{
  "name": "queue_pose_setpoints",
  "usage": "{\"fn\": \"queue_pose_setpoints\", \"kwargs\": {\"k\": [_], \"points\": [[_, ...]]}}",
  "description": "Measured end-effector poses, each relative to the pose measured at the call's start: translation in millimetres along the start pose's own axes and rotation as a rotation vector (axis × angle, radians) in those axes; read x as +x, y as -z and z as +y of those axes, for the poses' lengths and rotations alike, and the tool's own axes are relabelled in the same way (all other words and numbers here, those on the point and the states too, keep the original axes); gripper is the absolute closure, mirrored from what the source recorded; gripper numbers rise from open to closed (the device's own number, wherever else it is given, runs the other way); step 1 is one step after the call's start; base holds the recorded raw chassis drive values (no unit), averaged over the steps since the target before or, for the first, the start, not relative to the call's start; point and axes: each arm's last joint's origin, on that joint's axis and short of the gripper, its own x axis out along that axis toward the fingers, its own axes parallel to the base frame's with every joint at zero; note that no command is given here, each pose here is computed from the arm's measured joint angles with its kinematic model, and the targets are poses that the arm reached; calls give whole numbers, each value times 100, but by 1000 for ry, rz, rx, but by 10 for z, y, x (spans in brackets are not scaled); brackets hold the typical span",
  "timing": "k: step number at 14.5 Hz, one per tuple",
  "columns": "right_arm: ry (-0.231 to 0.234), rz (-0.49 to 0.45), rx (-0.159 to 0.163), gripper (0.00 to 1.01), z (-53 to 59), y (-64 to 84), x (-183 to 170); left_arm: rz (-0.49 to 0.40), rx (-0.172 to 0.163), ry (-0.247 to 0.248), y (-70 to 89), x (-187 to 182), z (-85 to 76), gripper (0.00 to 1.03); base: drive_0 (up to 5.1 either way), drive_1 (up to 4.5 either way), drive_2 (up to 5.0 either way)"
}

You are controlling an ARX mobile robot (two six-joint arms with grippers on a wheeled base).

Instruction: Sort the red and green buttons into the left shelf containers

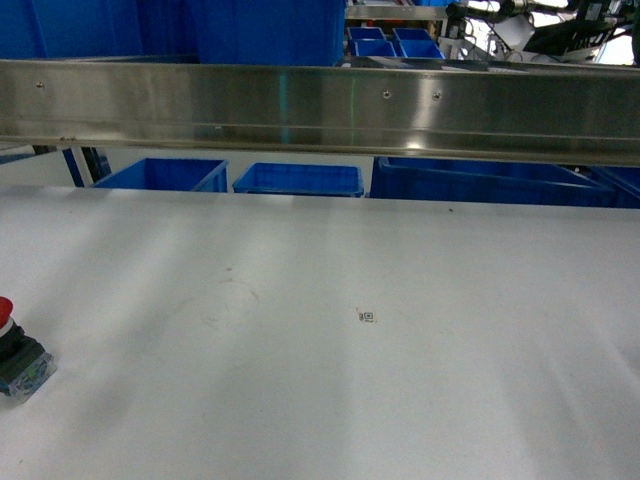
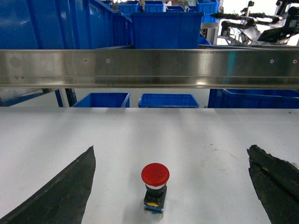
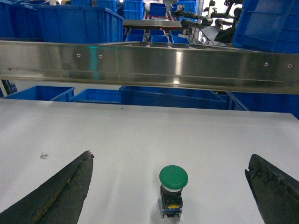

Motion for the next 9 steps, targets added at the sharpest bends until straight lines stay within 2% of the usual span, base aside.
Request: {"fn": "queue_pose_setpoints", "kwargs": {"k": [9], "points": [[0, 0, 0, 3, 0, 0, 0, 0, 0, 0, 0, 0, 0, 5, 0, 0, 0]]}}
